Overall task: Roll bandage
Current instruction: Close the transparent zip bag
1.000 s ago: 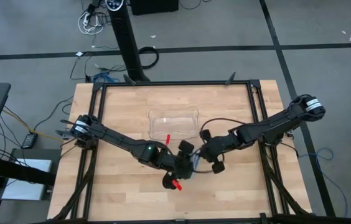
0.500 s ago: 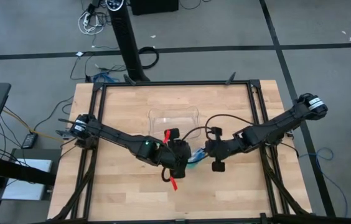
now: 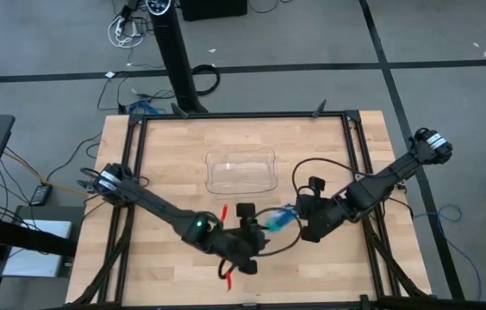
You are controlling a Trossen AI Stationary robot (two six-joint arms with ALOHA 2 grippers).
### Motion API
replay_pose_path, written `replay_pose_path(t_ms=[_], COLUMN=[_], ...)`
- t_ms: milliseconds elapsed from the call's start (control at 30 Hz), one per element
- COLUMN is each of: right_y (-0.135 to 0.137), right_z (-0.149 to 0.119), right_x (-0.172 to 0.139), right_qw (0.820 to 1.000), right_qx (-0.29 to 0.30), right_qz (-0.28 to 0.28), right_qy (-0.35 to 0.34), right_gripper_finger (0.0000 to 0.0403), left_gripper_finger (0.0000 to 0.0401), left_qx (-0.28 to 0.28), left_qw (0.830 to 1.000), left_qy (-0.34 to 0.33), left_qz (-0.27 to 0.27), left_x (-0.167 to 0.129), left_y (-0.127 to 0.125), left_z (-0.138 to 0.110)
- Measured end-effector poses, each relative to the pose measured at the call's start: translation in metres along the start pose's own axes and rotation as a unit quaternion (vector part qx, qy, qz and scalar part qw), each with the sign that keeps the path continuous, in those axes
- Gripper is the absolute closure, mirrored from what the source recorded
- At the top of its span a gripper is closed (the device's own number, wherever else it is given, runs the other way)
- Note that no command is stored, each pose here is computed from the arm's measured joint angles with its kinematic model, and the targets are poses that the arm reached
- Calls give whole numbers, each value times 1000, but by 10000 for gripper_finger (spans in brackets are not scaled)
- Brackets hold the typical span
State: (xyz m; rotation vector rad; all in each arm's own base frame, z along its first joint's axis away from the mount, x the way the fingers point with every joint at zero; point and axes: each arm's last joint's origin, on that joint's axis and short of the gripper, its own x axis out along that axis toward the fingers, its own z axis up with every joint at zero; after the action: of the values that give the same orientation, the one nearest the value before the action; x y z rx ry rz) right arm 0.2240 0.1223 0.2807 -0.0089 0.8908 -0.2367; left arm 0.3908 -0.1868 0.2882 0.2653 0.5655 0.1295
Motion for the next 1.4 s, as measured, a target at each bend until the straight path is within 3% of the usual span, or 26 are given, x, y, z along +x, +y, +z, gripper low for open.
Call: replay_pose_path(t_ms=[200, 433, 567, 700, 833, 967, 1400], right_y=[4, 10, 12, 17, 23, 20, 14], right_z=[-8, -12, -13, -11, -10, -8, 26], right_x=[-5, -9, -10, -5, 12, 26, 33], right_qw=[999, 998, 998, 997, 995, 994, 999], right_qx=[31, 49, 48, 56, 57, 56, 0], right_qz=[7, 16, 22, 37, 51, 37, 37], right_qy=[22, 24, 21, 28, 66, 85, 35], right_gripper_finger=[403, 403, 403, 403, 403, 403, 403], left_gripper_finger=[245, 245, 245, 245, 245, 245, 245], left_qx=[-6, -55, -91, -136, -192, -212, -235], left_qw=[999, 990, 978, 974, 966, 964, 961], left_qy=[-38, -118, -169, -173, -172, -161, -147], left_qz=[-13, -57, -81, -57, -12, -8, -10], left_x=[6, 19, 22, 23, 12, 2, 6], left_y=[-22, -35, -34, -20, 4, 24, 40], left_z=[-23, -61, -87, -106, -110, -105, -95])
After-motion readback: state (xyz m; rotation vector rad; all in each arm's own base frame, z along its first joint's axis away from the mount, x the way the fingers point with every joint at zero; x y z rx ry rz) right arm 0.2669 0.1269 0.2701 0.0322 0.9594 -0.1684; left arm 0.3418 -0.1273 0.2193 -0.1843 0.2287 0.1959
